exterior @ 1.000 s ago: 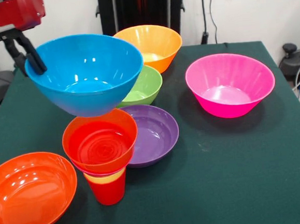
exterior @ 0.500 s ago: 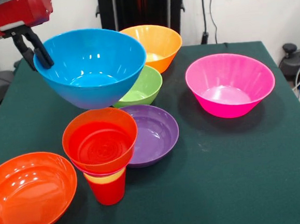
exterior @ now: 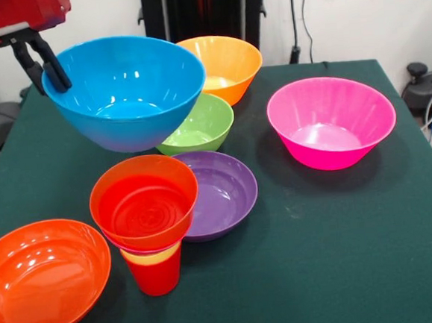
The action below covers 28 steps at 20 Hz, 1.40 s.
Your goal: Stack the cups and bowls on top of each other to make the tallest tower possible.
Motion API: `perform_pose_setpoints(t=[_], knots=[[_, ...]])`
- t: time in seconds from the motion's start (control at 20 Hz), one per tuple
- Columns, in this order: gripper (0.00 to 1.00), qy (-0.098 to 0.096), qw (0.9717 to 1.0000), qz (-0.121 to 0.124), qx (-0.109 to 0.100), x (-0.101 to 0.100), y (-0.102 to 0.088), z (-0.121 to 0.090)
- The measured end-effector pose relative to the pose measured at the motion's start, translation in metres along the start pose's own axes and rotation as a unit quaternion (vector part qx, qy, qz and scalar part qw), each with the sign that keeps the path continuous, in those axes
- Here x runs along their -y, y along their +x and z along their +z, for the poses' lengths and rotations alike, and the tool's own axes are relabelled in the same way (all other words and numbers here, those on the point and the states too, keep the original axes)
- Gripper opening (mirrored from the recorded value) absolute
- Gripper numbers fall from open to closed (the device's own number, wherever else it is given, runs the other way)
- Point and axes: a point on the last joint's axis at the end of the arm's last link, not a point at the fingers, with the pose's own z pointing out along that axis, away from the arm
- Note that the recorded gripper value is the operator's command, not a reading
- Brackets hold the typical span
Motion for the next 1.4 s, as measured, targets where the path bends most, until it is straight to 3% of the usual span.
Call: perform_pose_setpoints(t=[1.4], knots=[[0.0,-0.004,1.0,0.006,0.006,0.0094,0.0006,0.0004]])
